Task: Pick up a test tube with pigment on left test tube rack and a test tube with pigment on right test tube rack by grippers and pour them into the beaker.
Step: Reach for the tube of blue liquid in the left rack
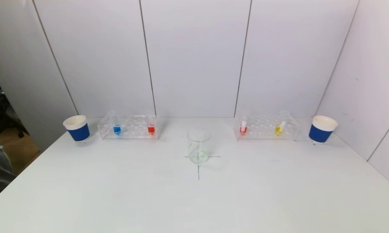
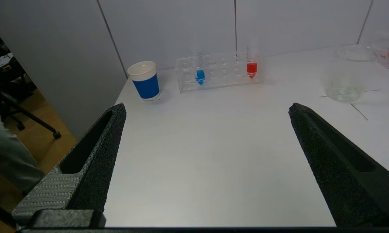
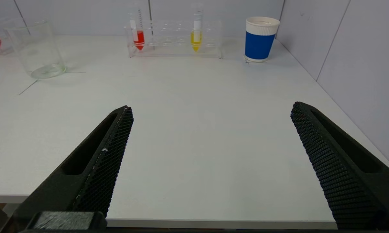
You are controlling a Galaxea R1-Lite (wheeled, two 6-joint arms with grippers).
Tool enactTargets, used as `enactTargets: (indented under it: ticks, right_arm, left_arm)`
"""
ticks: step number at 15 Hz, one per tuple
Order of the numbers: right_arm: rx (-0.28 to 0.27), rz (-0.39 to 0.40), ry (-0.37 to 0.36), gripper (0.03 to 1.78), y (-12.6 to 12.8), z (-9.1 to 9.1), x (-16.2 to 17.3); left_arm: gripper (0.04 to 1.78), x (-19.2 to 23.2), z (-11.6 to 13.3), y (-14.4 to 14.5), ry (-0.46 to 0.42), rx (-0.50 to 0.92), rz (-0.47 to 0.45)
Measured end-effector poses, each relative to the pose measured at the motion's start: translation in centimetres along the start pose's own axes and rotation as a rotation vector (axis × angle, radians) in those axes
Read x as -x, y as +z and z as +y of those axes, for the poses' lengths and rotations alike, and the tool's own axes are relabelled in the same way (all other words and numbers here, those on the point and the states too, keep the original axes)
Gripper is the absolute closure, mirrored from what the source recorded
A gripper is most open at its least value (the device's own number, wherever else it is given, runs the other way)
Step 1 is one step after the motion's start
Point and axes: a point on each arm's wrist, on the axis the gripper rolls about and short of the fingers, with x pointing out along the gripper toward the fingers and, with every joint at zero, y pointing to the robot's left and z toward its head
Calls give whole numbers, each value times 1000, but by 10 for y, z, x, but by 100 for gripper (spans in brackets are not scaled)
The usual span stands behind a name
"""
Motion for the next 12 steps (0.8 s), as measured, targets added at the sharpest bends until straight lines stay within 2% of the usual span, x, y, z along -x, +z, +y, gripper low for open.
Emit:
enactTargets:
  ticks: [5,9,12]
  right_arm:
    - [0,0,0,4,0,0,0]
    - [0,0,0,4,0,0,0]
    - [0,0,0,4,0,0,0]
  left_arm:
    - [6,-74,3,24,7,51,7]
    - [6,-131,2,16,6,107,81]
    - [6,-172,2,4,18,121,97]
